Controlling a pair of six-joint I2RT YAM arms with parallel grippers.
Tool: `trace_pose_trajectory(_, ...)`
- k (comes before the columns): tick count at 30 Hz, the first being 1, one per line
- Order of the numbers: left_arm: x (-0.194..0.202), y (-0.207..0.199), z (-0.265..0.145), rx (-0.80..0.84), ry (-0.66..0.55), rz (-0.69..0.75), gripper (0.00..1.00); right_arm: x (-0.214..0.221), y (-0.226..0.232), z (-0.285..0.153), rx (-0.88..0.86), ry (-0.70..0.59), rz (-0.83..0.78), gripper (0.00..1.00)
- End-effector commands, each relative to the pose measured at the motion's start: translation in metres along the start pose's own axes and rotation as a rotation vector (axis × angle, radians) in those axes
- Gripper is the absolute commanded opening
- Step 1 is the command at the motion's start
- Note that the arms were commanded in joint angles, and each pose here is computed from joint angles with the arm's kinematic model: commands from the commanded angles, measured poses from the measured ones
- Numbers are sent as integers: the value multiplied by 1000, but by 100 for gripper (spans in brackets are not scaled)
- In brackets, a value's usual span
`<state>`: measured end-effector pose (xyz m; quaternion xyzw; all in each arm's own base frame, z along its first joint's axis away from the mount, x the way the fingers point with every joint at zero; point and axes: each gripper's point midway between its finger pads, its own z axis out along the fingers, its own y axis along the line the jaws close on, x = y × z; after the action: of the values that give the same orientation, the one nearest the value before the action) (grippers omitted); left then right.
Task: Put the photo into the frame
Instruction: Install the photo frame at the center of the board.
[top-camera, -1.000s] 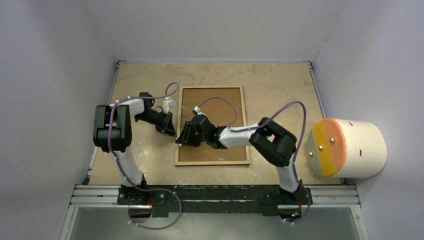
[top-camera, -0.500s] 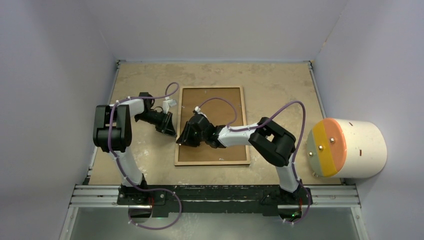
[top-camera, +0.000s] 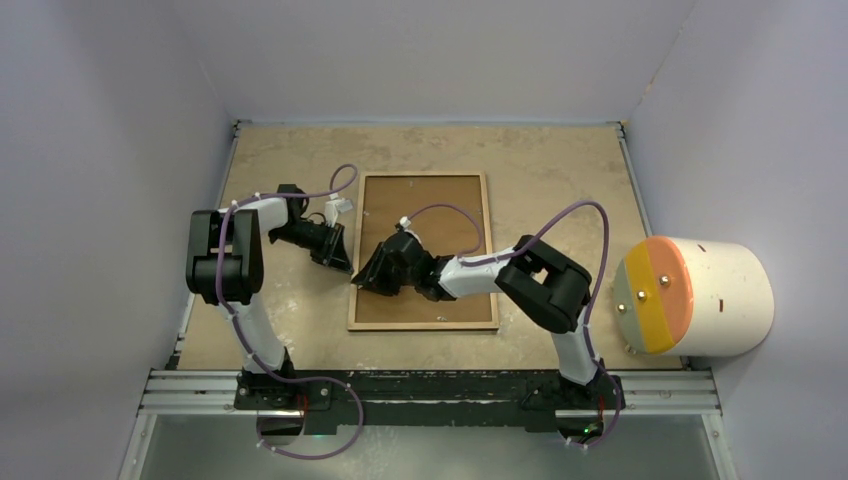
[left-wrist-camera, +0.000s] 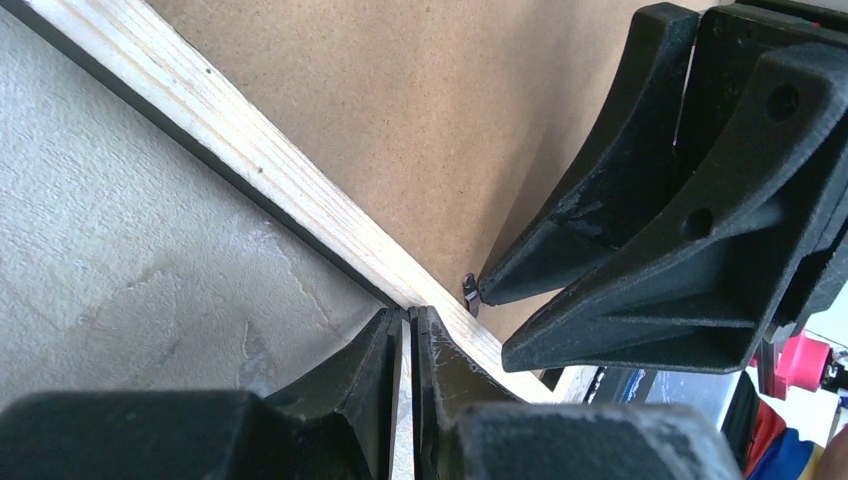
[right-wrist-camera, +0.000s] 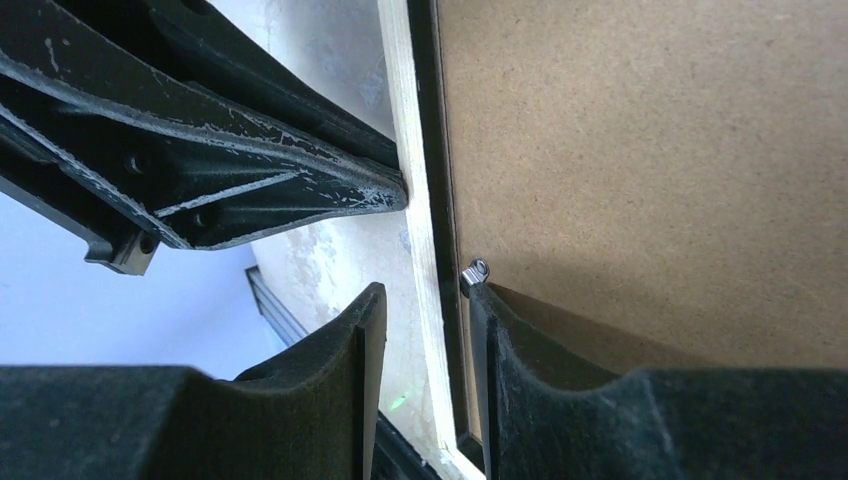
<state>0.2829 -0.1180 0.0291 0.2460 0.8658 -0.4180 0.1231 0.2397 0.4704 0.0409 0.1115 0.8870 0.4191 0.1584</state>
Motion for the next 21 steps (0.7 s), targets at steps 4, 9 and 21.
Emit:
trace_pose_trajectory(4,-9,-1,3,10,-25,53,11,-11,50,-8,-199,-49,161,38)
trace_pose_trajectory(9,-10,-2,0,4,-16,62,10,-30,71,-26,-253,-75,160,42)
trace_pose_trajectory(21,-16,7,-23,-114,44,221,11,-233,-20,-131,83,-462,-12,74)
